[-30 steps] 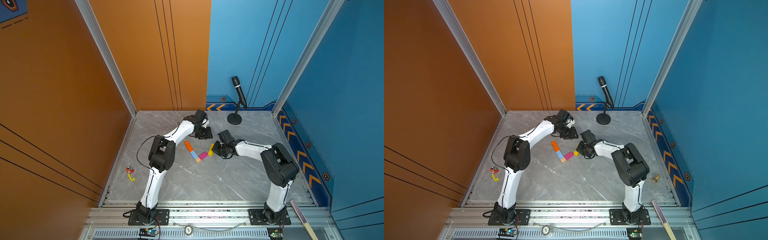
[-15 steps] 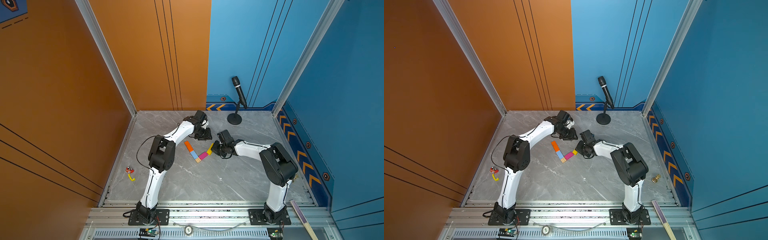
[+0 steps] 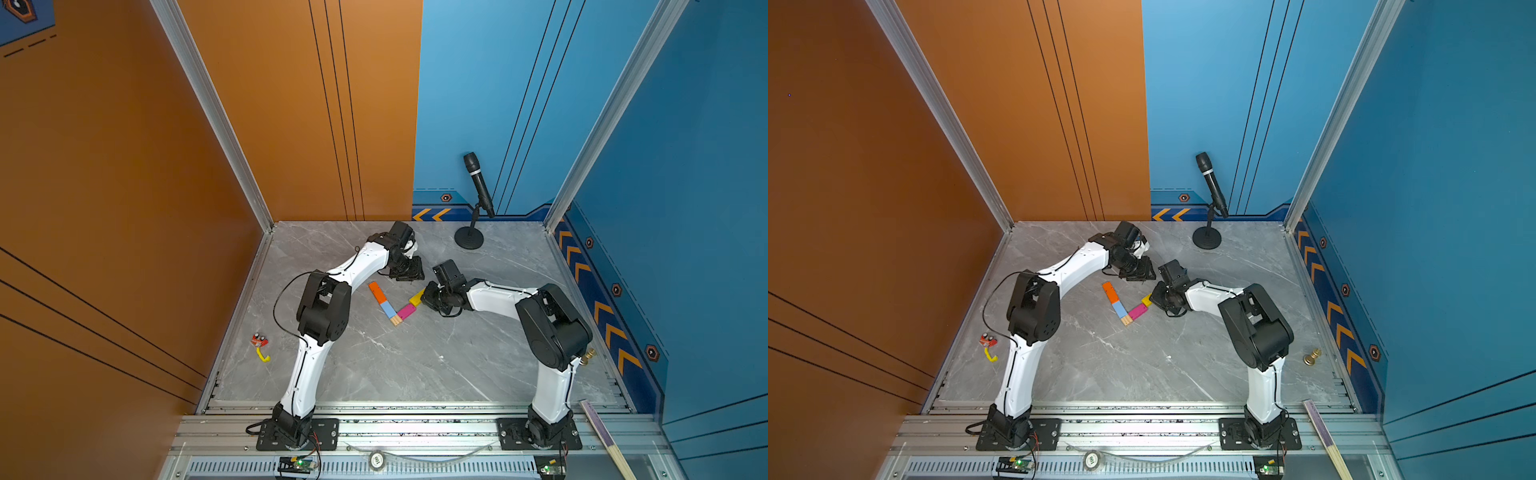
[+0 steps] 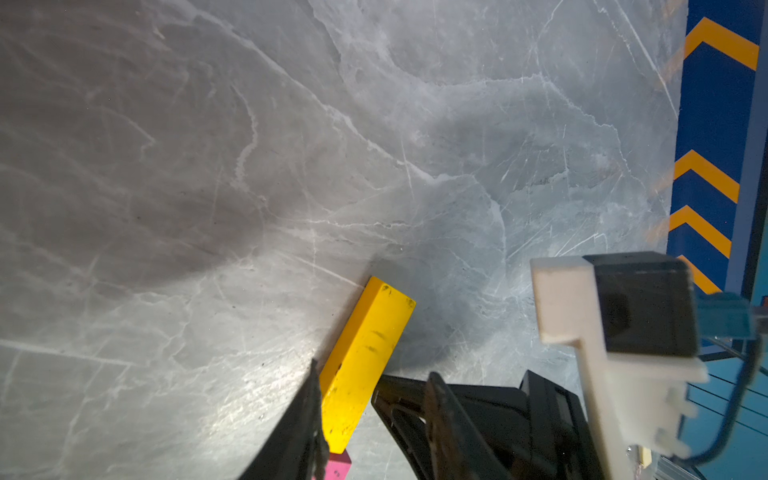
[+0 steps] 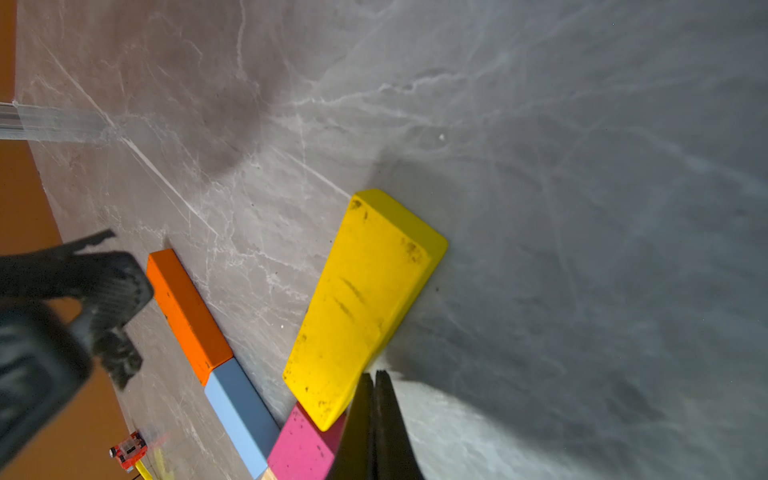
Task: Assemble the letter v with building blocks
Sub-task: Assemble the building block at the center of the board.
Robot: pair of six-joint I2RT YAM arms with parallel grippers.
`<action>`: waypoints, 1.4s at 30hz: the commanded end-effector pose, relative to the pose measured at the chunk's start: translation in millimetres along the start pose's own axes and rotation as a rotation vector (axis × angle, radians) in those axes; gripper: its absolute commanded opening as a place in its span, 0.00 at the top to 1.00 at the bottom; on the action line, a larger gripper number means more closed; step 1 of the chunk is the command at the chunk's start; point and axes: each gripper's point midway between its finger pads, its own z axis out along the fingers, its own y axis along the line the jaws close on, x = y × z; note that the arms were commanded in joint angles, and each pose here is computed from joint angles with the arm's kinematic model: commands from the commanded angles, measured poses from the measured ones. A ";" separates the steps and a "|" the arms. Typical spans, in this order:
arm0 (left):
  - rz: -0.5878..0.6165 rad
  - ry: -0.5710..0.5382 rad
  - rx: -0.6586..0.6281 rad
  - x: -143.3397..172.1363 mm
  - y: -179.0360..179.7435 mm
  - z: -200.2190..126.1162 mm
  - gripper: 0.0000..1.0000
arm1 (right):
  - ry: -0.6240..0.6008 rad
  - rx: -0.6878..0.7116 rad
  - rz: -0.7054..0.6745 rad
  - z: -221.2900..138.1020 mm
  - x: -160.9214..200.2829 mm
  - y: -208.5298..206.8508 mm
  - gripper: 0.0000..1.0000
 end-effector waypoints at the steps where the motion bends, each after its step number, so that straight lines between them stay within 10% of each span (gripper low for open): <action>1: 0.005 -0.009 -0.014 3.0 -3.3 -12.2 0.57 | 0.003 0.012 0.006 -5.1 0.8 1.8 1.00; 15: -0.001 0.049 -0.031 14.2 9.3 16.9 0.58 | -0.175 -0.038 0.009 -79.1 -71.9 0.1 0.92; 42: 0.003 0.092 -0.038 20.6 17.5 43.3 0.55 | 0.069 -0.072 0.026 33.7 -78.1 -3.3 0.78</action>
